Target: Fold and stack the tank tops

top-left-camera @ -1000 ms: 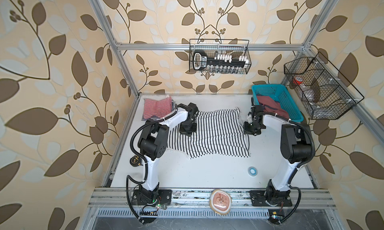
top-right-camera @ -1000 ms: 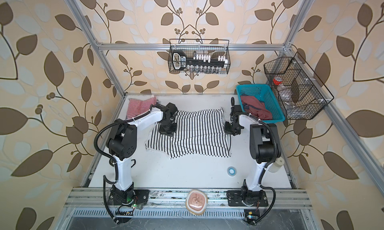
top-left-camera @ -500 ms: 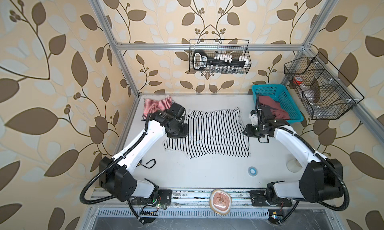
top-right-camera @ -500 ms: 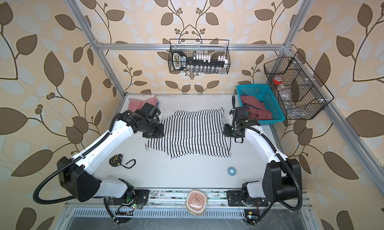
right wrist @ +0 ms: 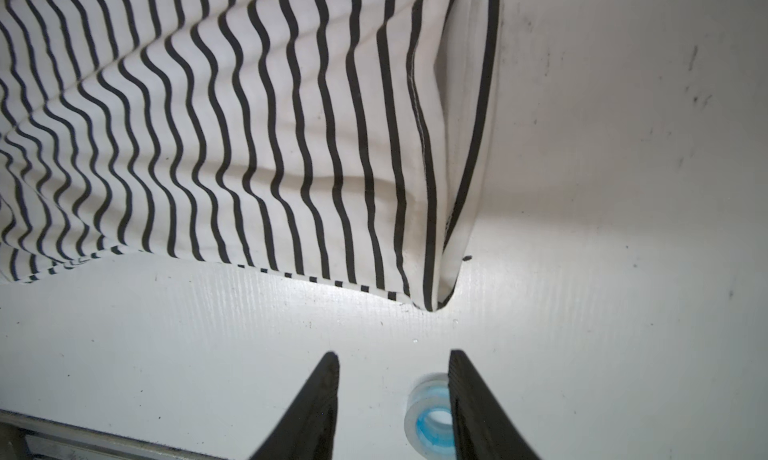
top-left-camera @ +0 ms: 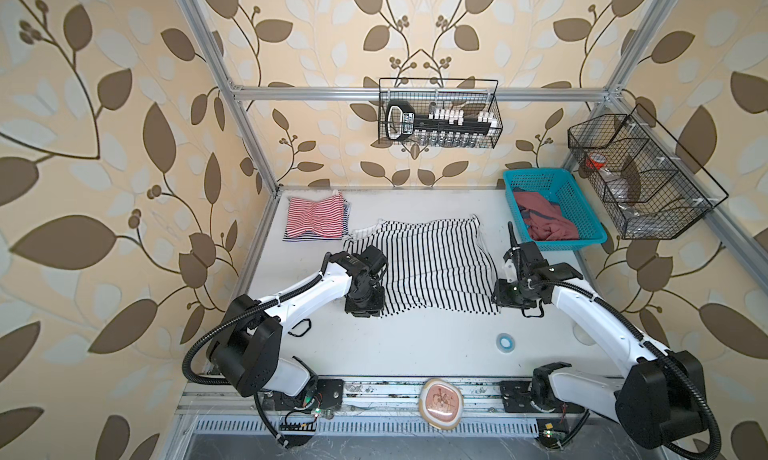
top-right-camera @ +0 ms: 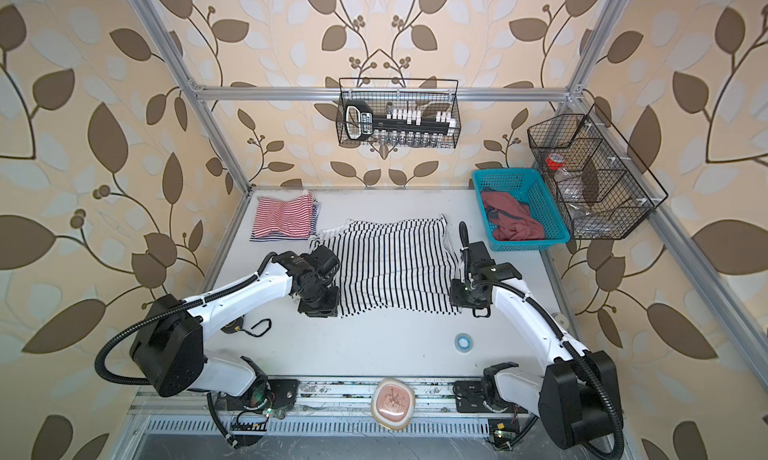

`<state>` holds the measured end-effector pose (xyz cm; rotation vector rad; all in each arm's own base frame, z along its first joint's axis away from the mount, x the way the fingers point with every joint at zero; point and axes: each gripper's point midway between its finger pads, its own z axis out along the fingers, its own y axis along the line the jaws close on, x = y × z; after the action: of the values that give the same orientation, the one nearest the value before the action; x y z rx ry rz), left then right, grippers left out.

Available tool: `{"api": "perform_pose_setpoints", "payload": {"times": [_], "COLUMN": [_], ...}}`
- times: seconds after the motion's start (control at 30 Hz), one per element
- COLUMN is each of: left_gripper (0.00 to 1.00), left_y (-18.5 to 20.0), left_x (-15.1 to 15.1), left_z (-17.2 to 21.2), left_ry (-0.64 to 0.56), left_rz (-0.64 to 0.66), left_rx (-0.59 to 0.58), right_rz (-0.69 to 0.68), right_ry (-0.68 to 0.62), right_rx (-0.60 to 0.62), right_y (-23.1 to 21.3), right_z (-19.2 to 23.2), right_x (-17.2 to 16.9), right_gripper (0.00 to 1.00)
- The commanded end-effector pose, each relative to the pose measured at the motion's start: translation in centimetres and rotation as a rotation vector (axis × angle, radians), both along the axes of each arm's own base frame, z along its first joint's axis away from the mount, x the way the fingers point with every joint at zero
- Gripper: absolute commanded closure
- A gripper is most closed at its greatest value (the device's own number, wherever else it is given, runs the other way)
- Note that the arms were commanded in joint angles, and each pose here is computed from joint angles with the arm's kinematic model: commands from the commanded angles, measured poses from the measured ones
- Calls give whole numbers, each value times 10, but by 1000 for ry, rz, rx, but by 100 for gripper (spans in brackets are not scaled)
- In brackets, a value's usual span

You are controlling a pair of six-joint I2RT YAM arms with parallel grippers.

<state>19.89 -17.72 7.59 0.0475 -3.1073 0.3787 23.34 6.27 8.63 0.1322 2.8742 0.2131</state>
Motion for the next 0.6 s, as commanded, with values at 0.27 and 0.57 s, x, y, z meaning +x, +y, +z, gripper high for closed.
{"api": "perform_pose_setpoints", "payload": {"times": [0.27, 0.57], "left_gripper": [64, 64], "left_y": [-4, -3], "left_x": [1, 1], "left_z": [-26, -43], "left_ry": [23, 55], "left_rz": [60, 67], "left_rx": [14, 49], "right_rz": [-42, -37], "right_ry": [82, 102], "right_rx": [53, 57], "right_y": [-1, -1], "right_z": [-36, -46], "right_x": [-4, -1], "right_gripper": [57, 58]}}
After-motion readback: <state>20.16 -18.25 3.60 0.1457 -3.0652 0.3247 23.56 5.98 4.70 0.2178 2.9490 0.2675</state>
